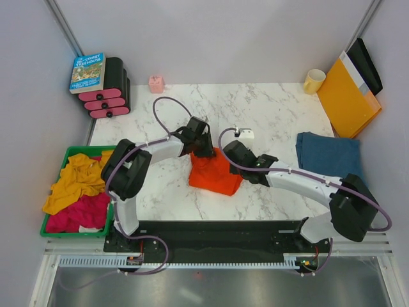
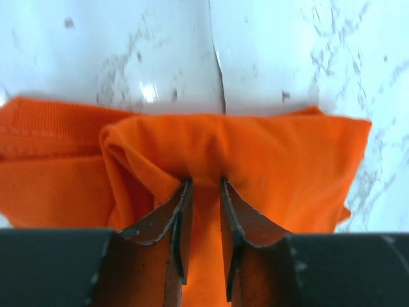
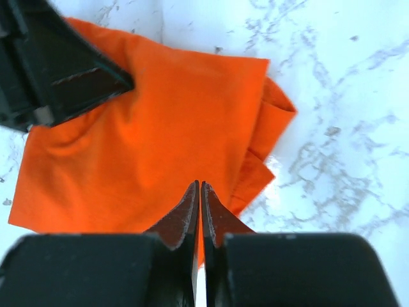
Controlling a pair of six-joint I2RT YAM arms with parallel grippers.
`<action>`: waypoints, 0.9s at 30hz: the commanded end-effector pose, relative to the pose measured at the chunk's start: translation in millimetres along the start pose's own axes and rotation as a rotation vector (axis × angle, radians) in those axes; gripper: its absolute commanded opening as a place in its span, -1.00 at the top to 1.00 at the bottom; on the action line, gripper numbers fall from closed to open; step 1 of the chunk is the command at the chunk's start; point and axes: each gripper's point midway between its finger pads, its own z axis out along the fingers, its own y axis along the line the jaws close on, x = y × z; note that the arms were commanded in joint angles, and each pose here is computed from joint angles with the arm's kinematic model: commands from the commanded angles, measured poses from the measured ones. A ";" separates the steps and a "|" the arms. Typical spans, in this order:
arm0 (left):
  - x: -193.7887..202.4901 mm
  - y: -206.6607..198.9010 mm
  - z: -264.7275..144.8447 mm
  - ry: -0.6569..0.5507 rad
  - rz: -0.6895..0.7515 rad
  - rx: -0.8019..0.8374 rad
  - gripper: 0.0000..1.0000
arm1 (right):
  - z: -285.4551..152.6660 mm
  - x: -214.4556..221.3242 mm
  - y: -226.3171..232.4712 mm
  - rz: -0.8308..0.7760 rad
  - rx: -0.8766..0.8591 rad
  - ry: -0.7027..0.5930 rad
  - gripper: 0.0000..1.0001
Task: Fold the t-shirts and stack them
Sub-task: Put the neatly folded tshirt into the corner of the board with the right arm
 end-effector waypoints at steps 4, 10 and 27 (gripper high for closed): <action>-16.5 -51.6 -88.4 -0.183 0.155 0.218 0.21 | -40.4 -47.9 -37.5 0.020 0.085 -0.226 0.54; 19.5 -36.5 -125.8 -0.173 0.239 0.077 0.01 | -53.8 -54.9 -55.8 -0.094 0.109 -0.278 -0.05; 69.1 25.8 -165.2 -0.167 0.200 -0.083 -0.17 | -125.1 -104.7 -129.2 -0.119 0.365 -0.528 -0.96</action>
